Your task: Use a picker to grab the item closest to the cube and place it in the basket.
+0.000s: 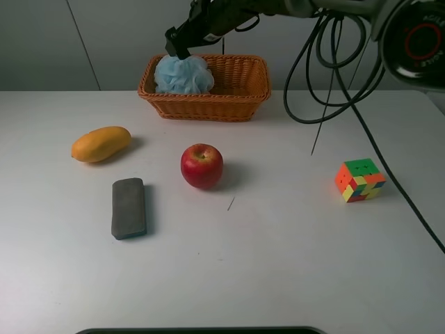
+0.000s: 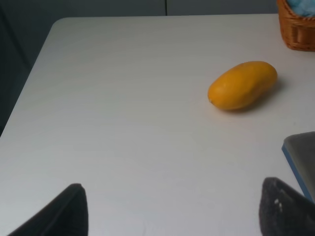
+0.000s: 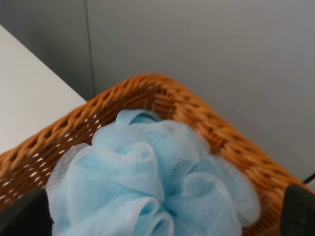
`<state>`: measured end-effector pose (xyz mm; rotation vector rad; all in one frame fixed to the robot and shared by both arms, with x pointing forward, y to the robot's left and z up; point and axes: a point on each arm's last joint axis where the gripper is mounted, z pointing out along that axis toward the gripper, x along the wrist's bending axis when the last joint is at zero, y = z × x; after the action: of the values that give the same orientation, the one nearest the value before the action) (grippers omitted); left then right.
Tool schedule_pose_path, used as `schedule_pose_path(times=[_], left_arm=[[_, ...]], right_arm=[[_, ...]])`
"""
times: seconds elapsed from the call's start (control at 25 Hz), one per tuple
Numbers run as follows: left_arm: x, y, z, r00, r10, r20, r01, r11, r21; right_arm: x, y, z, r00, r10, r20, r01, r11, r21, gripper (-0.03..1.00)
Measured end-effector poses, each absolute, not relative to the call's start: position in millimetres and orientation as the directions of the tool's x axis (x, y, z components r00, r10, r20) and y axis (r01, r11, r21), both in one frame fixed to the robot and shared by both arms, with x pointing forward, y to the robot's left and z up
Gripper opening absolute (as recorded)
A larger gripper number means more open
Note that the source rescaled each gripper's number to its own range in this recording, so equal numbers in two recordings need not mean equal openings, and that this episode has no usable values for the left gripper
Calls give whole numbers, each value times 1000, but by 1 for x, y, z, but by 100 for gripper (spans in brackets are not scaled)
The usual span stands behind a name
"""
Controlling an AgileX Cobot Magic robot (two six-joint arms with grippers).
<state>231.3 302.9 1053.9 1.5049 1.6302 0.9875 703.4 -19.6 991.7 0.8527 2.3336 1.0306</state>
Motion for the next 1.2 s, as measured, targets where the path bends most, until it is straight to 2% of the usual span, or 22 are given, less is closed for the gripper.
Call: schedule_pose_path(times=[0.2, 0.52, 0.72, 0.88, 0.96, 1.2], left_arm=[[231, 303, 1054, -82, 997, 3, 465, 35, 885], [231, 303, 1054, -82, 997, 3, 465, 35, 885], [231, 303, 1054, -82, 997, 3, 465, 35, 885], [231, 303, 1054, -82, 997, 3, 465, 35, 885], [231, 303, 1054, -82, 997, 3, 465, 35, 885], [231, 303, 1054, -82, 997, 3, 465, 35, 885]], right_arm=[[681, -68, 1070, -701, 700, -138, 435, 573, 695, 100], [637, -205, 1175, -512, 843, -167, 620, 497, 607, 100], [586, -273, 1231, -354, 911, -209, 631, 398, 665, 100], [529, -311, 1254, -236, 944, -230, 636, 330, 698, 100], [499, -321, 1253, -197, 951, -237, 650, 308, 695, 100], [402, -310, 1239, -177, 962, -209, 598, 274, 753, 100]])
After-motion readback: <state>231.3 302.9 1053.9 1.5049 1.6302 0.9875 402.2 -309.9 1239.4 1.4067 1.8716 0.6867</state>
